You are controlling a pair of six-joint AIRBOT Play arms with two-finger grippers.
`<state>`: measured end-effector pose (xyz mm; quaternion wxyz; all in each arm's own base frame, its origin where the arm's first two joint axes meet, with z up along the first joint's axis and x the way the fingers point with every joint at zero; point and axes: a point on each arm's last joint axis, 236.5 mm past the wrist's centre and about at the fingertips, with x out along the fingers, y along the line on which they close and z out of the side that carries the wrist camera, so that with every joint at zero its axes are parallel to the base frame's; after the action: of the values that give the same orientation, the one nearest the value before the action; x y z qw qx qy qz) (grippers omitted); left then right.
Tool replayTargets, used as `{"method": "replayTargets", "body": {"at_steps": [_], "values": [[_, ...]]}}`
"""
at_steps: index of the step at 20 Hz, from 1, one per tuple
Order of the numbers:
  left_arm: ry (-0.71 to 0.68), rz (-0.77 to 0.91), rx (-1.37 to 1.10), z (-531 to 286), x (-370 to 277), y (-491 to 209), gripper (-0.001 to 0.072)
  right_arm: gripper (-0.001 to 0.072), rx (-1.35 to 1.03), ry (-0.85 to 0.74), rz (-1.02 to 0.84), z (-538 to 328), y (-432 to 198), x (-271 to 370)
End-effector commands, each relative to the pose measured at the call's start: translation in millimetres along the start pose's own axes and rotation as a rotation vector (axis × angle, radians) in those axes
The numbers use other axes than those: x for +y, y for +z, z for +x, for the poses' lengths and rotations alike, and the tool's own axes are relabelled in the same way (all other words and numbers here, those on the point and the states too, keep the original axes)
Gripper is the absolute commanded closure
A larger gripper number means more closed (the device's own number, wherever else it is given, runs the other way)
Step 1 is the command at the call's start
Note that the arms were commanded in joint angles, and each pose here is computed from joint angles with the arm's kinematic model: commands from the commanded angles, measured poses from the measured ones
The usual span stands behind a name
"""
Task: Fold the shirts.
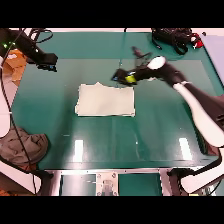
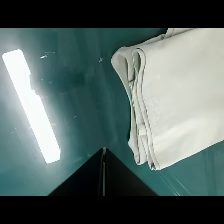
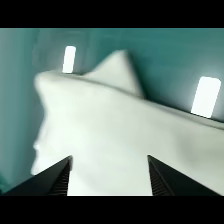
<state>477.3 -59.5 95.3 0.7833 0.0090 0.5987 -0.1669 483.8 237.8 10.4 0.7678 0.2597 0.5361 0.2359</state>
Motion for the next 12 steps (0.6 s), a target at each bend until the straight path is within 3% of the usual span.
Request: {"method": "replayTargets", "body": {"at_steps": [1,4,12], "values": [[0.003,-0.001,-0.009,-0.4,1.5,1.9,0.0684,0.0119,0.096,-0.09,0.206,-51.3,-20.2,-104.2],[0.003,-0.004,-0.012,-0.4,1.7,2.5,0.0684,0.0118,0.167,-0.075,0.29,-34.9,-64.2,-132.8],[-0.005,-0.019,-0.016,-0.5,-0.3,3.6,0.0684,0.012,0.175,0.03,0.223,40.6,-105.9,-67.2]]}}
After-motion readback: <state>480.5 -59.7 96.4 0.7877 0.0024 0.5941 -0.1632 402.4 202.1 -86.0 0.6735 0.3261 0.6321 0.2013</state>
